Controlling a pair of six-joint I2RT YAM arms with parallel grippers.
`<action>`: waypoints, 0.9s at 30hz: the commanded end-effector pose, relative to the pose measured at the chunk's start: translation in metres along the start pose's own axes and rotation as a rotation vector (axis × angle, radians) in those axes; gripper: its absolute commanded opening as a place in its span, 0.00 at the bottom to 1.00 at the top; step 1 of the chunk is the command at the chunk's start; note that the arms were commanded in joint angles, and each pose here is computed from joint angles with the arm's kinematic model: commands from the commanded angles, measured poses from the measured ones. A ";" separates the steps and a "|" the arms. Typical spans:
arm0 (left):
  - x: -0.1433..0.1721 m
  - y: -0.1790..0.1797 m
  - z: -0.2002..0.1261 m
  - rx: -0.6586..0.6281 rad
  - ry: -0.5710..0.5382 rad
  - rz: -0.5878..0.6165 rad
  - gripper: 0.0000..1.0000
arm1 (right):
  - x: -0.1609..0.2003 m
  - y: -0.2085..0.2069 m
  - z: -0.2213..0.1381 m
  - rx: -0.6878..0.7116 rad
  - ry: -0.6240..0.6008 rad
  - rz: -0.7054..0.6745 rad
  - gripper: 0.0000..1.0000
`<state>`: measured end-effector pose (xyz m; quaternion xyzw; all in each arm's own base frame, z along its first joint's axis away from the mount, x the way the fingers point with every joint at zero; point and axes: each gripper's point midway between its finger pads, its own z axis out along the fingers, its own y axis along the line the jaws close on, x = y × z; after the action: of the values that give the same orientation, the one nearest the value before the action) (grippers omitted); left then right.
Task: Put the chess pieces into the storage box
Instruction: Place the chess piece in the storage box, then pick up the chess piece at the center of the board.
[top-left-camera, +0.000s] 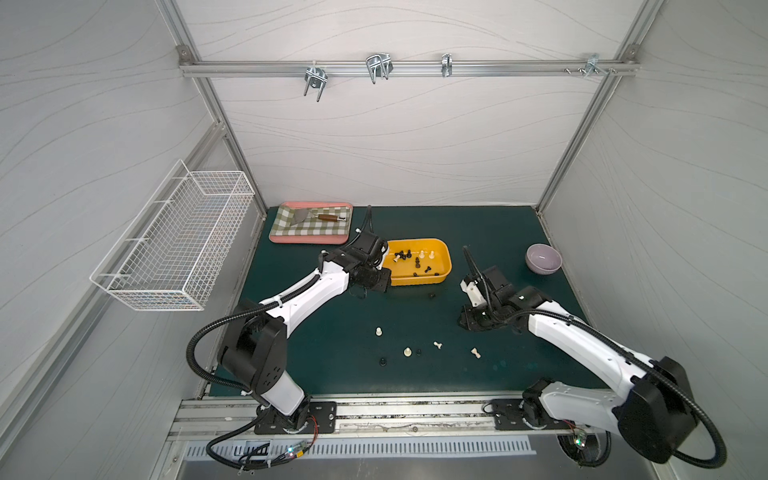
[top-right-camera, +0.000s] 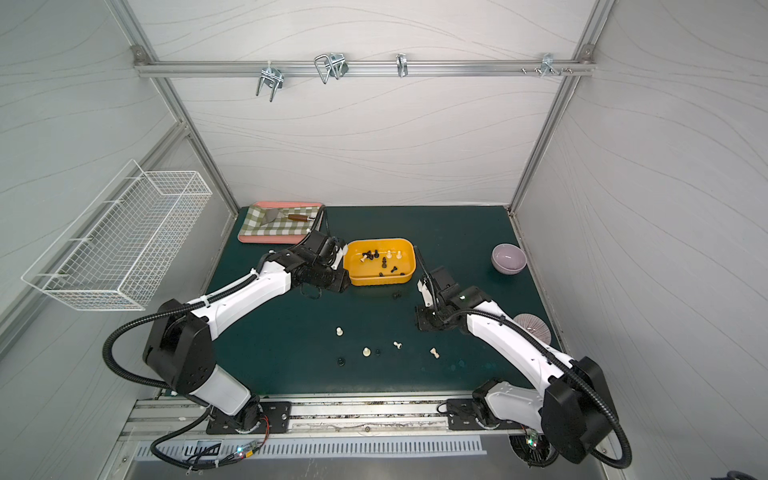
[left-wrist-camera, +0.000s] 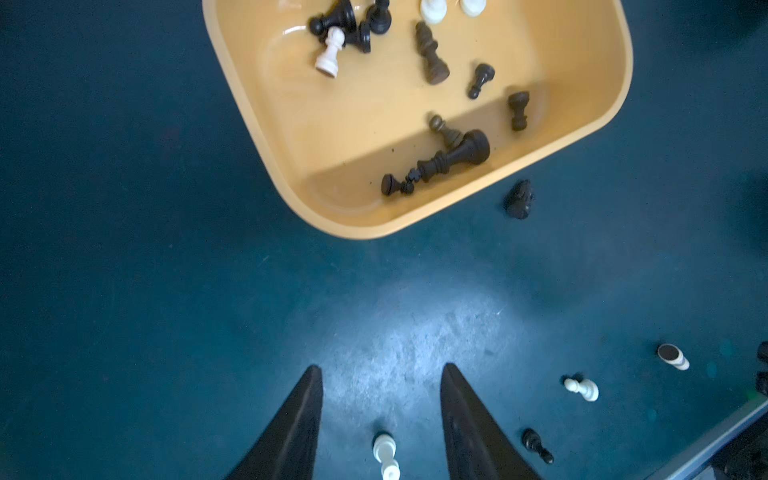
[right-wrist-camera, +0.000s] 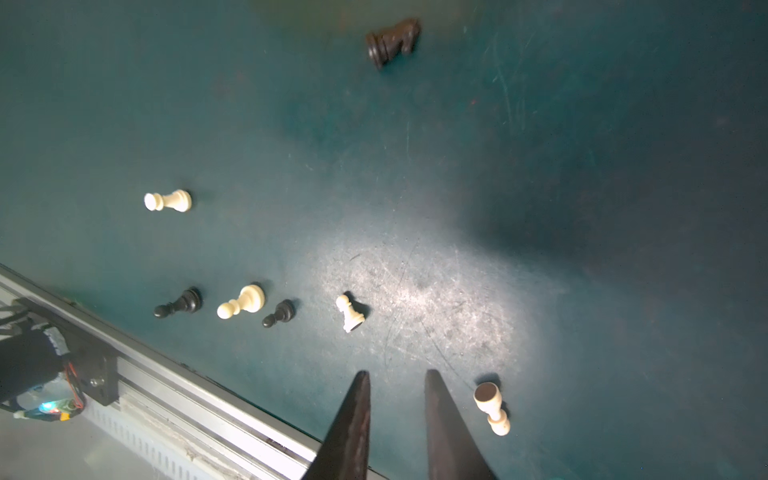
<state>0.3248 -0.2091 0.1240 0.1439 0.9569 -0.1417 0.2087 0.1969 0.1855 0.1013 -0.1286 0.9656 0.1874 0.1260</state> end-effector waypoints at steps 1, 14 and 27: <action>-0.001 0.000 -0.010 0.018 -0.054 -0.028 0.48 | 0.010 -0.001 0.009 0.034 0.043 -0.006 0.26; 0.034 0.019 -0.022 -0.042 -0.076 -0.081 0.48 | 0.033 0.029 0.052 0.109 0.176 -0.187 0.26; 0.048 0.026 -0.027 -0.059 -0.091 -0.121 0.48 | 0.040 0.041 0.073 0.152 0.252 -0.419 0.29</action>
<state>0.2729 -0.1677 0.1080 0.0893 0.9639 -0.1281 0.2157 0.1609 0.2466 0.0404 -0.3089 0.9455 0.0890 0.0530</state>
